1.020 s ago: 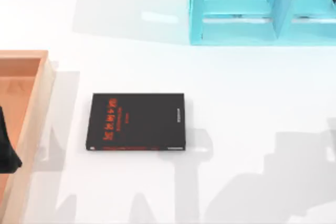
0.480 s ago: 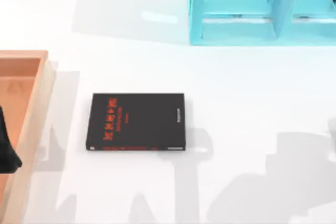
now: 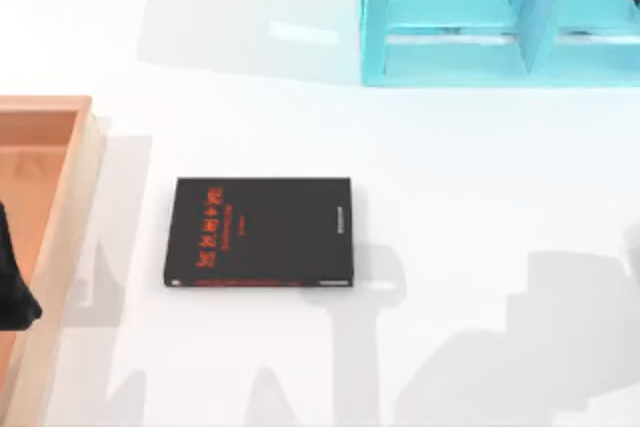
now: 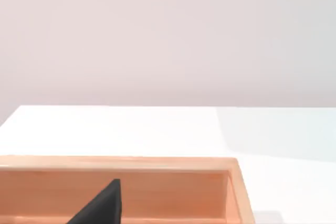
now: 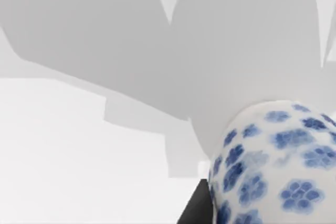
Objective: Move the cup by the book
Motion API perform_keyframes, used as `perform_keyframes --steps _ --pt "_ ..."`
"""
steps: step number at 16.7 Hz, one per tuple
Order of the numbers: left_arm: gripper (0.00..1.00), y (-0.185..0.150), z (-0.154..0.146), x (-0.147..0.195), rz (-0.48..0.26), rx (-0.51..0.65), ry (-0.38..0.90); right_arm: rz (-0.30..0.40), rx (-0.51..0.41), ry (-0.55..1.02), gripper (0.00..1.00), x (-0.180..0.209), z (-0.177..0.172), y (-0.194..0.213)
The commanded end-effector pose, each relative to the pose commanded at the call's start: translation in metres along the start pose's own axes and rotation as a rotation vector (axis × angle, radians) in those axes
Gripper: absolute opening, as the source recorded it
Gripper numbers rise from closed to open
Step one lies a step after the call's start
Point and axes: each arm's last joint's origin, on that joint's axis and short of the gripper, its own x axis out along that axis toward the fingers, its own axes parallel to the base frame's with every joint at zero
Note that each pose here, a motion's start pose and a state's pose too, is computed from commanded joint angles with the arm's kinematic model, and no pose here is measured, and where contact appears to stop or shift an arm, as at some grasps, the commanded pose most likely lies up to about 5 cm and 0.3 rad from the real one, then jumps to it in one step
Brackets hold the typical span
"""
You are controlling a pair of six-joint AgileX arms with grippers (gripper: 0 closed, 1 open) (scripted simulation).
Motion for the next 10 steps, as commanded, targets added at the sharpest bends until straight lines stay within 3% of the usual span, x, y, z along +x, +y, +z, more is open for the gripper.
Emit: perform_keyframes --steps 10 --pt "1.0 0.0 0.0 0.0 0.0 0.0 0.0 -0.001 0.002 0.001 0.0 -0.0012 -0.0002 -0.0002"
